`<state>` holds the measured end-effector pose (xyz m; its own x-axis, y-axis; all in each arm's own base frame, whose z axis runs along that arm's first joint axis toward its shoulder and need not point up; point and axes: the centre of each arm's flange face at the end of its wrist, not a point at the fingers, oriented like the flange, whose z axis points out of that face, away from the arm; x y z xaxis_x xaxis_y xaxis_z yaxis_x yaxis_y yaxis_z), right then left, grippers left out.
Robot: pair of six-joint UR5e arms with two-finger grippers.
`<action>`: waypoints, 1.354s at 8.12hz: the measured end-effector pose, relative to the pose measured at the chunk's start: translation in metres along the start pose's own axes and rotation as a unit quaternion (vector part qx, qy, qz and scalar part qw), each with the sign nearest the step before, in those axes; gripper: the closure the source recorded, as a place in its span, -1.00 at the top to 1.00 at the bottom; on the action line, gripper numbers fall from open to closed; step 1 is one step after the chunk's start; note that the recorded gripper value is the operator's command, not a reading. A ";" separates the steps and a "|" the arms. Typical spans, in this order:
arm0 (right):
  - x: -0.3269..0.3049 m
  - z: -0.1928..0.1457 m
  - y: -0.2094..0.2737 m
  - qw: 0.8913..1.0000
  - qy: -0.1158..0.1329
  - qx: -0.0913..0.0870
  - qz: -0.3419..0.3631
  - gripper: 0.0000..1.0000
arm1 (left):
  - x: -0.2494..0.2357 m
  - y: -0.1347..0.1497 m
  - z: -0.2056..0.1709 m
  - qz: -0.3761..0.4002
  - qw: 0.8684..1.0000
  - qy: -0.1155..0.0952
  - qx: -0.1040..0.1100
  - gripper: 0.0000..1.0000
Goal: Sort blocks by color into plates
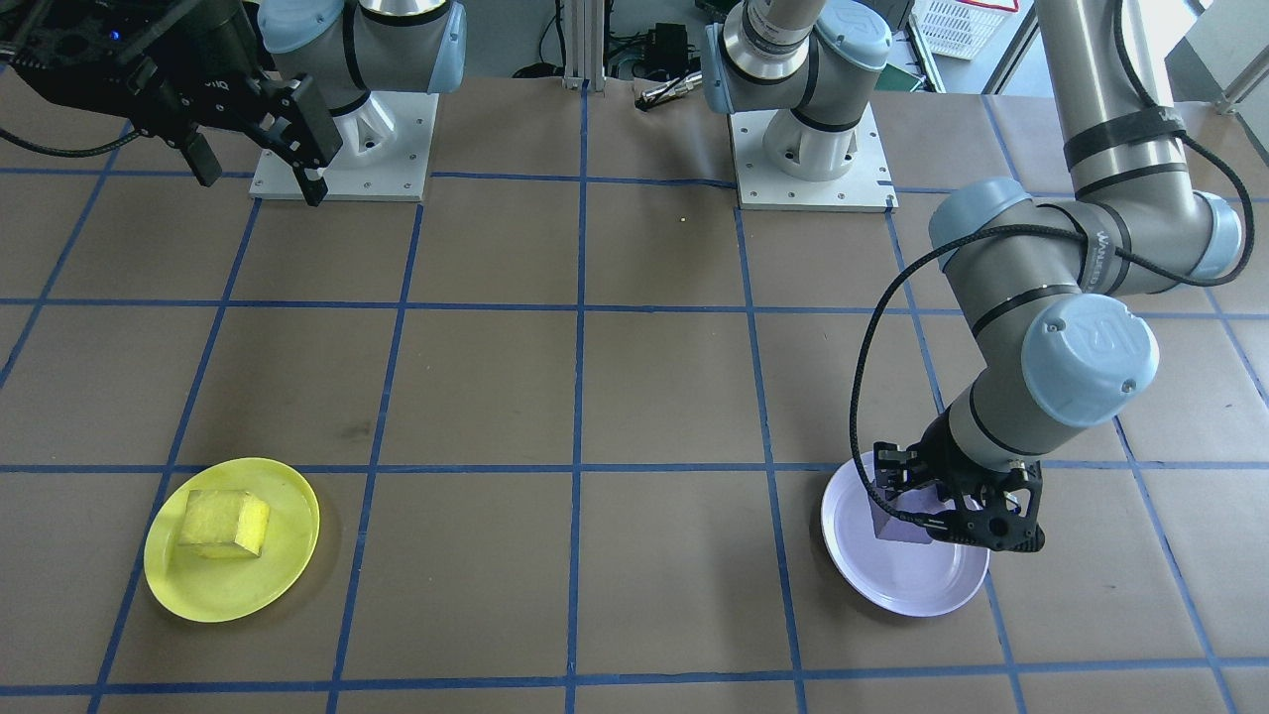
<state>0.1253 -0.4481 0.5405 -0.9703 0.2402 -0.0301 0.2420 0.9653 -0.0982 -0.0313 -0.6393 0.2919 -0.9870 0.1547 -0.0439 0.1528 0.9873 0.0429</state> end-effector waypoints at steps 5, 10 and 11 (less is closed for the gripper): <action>0.001 -0.003 0.005 1.000 0.000 -0.002 -0.001 1.00 | -0.011 -0.012 0.031 0.014 1.000 -0.001 -0.002 1.00; 0.001 -0.004 0.008 1.000 0.002 -0.006 -0.001 1.00 | -0.018 0.010 -0.018 -0.045 0.998 0.040 0.011 1.00; 0.001 -0.005 0.009 1.000 0.002 -0.006 0.000 1.00 | -0.011 0.024 -0.044 -0.060 0.997 0.052 0.009 1.00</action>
<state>0.1260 -0.4389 0.5441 -0.9705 0.2397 -0.0258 0.2410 0.9668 -0.0854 -0.0188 -0.6187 0.3377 -0.9980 0.0309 0.0560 0.0323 0.9992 0.0251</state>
